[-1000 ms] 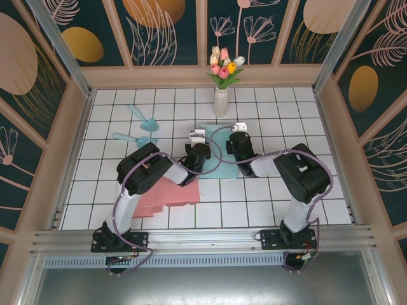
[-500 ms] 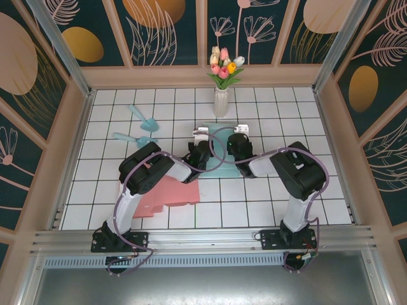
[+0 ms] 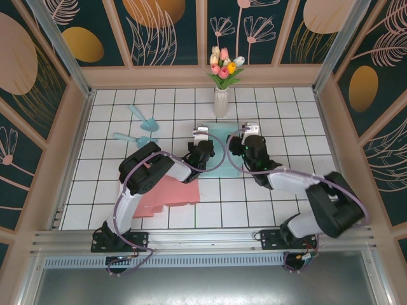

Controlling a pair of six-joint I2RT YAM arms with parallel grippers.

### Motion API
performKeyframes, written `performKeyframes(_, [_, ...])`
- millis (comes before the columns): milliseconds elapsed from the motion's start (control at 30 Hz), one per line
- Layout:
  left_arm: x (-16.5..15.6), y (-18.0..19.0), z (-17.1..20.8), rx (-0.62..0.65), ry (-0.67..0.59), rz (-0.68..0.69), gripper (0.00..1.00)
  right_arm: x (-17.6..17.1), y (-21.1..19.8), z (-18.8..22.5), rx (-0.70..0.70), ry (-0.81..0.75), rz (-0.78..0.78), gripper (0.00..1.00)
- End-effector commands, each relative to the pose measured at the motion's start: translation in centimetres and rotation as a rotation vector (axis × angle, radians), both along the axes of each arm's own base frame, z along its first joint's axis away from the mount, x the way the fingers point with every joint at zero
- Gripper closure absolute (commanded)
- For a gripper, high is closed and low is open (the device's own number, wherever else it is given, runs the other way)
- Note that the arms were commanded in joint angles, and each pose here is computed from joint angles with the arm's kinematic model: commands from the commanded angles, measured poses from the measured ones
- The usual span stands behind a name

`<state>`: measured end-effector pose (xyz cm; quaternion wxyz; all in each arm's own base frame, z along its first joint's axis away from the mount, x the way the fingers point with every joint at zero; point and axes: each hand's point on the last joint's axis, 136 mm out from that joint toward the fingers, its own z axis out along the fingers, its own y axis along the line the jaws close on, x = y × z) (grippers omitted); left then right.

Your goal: Fold the paper box

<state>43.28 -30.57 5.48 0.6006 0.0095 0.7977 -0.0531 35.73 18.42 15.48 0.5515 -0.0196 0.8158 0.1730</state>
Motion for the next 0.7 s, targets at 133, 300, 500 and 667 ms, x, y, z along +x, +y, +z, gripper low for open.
performKeyframes(133, [0.1,0.0,-0.4,0.009,0.005,-0.018,1.0,-5.0,-4.7,3.7,-0.109,0.001,-0.03,0.36])
performKeyframes(300, [-0.3,-1.1,-0.4,0.021,0.025,-0.091,1.0,-8.1,-6.5,4.4,-0.055,-0.044,-0.029,0.36])
performKeyframes(500, [-0.1,-2.5,0.6,0.116,0.066,-0.166,1.0,-10.6,-6.7,5.2,0.092,-0.149,0.02,0.36])
performKeyframes(667, [-1.1,-3.3,5.2,0.147,0.069,-0.265,1.0,-12.0,-7.2,7.2,0.213,-0.205,0.023,0.37])
